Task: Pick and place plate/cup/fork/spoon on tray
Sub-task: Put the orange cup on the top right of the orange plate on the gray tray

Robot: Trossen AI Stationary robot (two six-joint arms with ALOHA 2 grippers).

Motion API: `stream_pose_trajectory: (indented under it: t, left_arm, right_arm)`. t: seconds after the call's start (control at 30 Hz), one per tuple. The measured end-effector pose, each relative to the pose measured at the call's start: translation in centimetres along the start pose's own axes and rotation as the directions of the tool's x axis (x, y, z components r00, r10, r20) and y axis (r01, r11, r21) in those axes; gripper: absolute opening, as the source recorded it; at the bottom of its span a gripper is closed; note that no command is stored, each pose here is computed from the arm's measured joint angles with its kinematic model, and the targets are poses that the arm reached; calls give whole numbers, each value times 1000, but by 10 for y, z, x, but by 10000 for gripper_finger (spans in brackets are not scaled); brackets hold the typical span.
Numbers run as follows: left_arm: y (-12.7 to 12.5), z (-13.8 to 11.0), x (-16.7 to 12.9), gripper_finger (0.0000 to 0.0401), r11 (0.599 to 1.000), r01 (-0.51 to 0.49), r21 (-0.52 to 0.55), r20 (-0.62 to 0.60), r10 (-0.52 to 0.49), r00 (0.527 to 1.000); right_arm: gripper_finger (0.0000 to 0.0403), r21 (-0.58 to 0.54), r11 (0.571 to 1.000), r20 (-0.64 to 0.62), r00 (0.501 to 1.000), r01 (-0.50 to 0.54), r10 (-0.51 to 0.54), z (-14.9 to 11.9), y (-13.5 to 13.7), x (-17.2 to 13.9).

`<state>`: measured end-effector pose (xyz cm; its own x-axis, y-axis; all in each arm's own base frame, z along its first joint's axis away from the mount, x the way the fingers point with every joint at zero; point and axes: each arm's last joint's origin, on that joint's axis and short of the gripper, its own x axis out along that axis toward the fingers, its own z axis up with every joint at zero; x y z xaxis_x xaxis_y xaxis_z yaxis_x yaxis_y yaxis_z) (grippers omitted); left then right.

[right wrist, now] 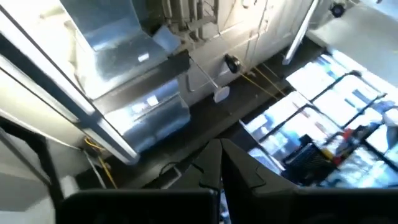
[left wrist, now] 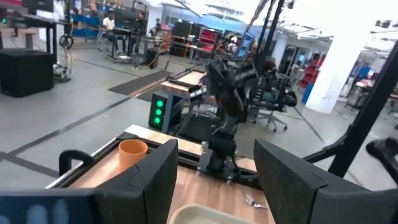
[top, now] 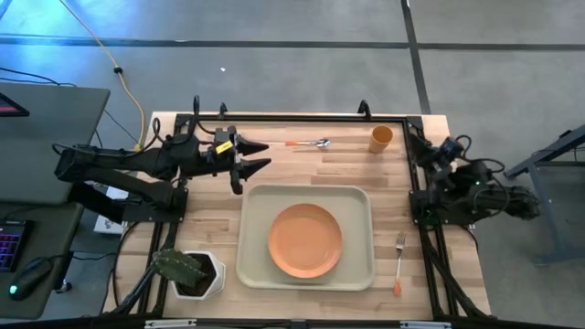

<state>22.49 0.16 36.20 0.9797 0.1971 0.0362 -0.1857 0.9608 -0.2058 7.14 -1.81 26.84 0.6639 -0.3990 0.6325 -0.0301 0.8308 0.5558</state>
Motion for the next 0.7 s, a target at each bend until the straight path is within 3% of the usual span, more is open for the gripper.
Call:
stream_pose_trajectory:
  t: [0.2,0.4,0.53,0.7]
  left_arm:
    - [17,6,-3,200,995,86,-48,-20,-87,996]
    - [31,15,-12,200,993,117,-31,-9,-117,993]
    - [34,18,-15,200,995,100,-17,10,-99,995]
    - [34,17,-13,200,995,97,-8,1,-97,995]
  right_arm:
    - [29,-217,970,-226,961,107,-157,5,24,56]
    - [93,-426,889,-473,797,167,-376,3,35,89]
    - [134,-482,856,-527,718,188,-454,11,43,98]
    - [176,-477,850,-540,690,222,-483,21,49,99]
